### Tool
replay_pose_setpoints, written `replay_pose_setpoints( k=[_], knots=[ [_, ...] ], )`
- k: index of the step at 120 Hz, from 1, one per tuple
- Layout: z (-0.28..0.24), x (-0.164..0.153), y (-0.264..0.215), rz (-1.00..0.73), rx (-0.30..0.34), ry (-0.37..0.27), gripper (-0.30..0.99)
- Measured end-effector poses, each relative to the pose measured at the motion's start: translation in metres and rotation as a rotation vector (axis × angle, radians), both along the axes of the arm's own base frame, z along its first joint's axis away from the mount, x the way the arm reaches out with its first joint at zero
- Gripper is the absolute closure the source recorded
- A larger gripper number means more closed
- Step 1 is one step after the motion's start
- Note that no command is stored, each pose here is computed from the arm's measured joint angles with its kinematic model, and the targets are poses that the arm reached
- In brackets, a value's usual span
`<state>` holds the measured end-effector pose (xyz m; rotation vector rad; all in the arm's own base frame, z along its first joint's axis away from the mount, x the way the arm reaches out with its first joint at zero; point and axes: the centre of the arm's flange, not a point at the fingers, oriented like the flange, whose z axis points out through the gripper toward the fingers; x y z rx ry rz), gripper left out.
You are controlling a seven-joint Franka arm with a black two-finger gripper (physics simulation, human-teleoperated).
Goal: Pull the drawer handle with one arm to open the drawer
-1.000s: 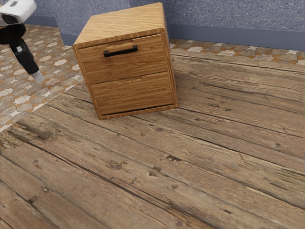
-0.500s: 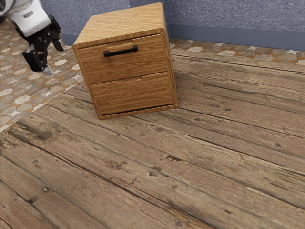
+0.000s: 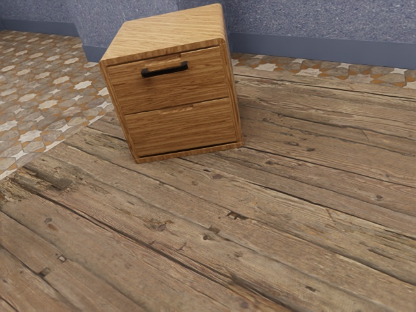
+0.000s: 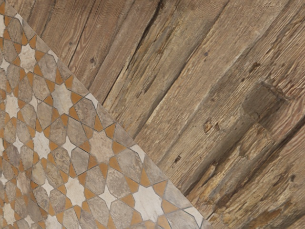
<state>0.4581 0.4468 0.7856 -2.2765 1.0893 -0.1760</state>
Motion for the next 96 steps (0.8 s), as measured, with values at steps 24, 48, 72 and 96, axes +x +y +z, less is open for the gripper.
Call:
replay_pose_setpoints(
  k=[24,48,72,96],
  knots=[
    [-0.001,0.084,-0.079,-0.242,-0.026,-0.073,0.01],
    [-0.018,0.114,-0.118,-0.230,-0.117,-0.078,0.01],
    [-0.034,0.127,-0.120,-0.117,-0.214,-0.120,0.00],
    [-0.042,0.162,-0.155,-0.115,-0.285,-0.181,0.00]
  ],
)
